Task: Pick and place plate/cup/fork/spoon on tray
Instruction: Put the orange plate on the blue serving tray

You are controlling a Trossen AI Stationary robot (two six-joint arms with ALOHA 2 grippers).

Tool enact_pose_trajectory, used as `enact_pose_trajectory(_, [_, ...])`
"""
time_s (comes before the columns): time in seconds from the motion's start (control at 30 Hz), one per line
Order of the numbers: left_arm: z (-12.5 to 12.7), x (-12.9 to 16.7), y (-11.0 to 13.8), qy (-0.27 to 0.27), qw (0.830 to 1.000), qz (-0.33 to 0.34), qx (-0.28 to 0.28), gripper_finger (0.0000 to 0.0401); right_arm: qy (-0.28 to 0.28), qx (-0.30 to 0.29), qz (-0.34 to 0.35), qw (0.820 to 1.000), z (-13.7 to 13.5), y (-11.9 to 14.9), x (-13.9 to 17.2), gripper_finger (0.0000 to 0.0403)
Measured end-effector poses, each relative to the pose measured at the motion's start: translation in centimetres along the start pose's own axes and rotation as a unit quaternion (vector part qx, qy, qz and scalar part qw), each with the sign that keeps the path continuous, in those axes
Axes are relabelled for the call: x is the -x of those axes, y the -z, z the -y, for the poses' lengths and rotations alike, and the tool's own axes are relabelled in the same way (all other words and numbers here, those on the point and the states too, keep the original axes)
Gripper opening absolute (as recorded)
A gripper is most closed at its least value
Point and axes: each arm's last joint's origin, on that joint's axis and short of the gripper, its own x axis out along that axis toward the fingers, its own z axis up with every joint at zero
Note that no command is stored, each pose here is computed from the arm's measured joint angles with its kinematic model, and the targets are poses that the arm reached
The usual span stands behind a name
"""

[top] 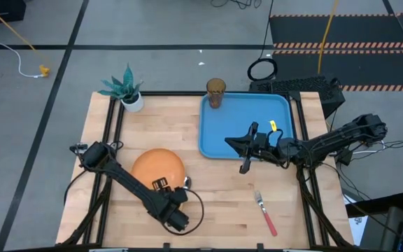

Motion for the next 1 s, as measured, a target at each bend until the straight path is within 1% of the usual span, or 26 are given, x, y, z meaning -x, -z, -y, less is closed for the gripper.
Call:
enact_pose_trajectory(0.1, [-0.1, -0.4, 0.2, -0.002, 1.0, -0.008, -0.014, 0.0172, 0.0, 0.0, 0.0, 1.0, 0.0, 0.0, 0.0, 0.0])
enact_pose_trajectory(0.2, [0.0, -1.3, 0.4, 0.012, 0.999, -0.01, -0.029, 0.0146, 0.0, 0.0, 0.0, 1.0, 0.0, 0.0, 0.0, 0.0])
enact_pose_trajectory(0.3, [-0.1, -2.1, 0.5, 0.024, 0.998, -0.029, -0.052, 0.011, -0.001, -0.001, 0.0, 1.0, 0.0, 0.0, 0.0, 0.0])
enact_pose_trajectory(0.47, [-0.4, -2.0, 0.4, 0.019, 0.994, -0.036, -0.103, 0.0027, -0.006, 0.0, -0.003, 1.0, -0.3, 0.1, 0.1, 0.0])
enact_pose_trajectory(0.5, [-0.5, -2.0, 0.2, 0.018, 0.993, -0.038, -0.115, 0.0016, -0.006, 0.002, -0.007, 1.0, -0.3, 0.1, 0.1, 0.0])
enact_pose_trajectory(0.6, [-0.9, -1.6, -0.4, 0.013, 0.987, -0.039, -0.153, 0.0014, -0.004, 0.02, -0.037, 0.999, -0.3, 1.0, 0.0, 0.0])
enact_pose_trajectory(0.67, [-1.6, -1.0, -0.8, -0.006, 0.983, -0.057, -0.176, 0.0015, -0.002, 0.036, -0.065, 0.997, -0.3, 1.9, -0.1, 0.0])
enact_pose_trajectory(0.8, [-2.9, 0.7, -2.1, -0.031, 0.974, -0.079, -0.211, 0.0008, -0.001, 0.051, -0.09, 0.995, -0.5, 3.3, -0.6, 0.0])
enact_pose_trajectory(0.9, [-3.7, 2.1, -3.4, -0.058, 0.966, -0.063, -0.242, 0.0011, -0.007, 0.062, -0.111, 0.992, -0.8, 4.6, -1.1, 0.0])
enact_pose_trajectory(1.0, [-4.0, 3.1, -4.4, -0.069, 0.952, -0.037, -0.296, 0.0017, -0.025, 0.079, -0.133, 0.988, -1.2, 5.1, -2.0, 0.0])
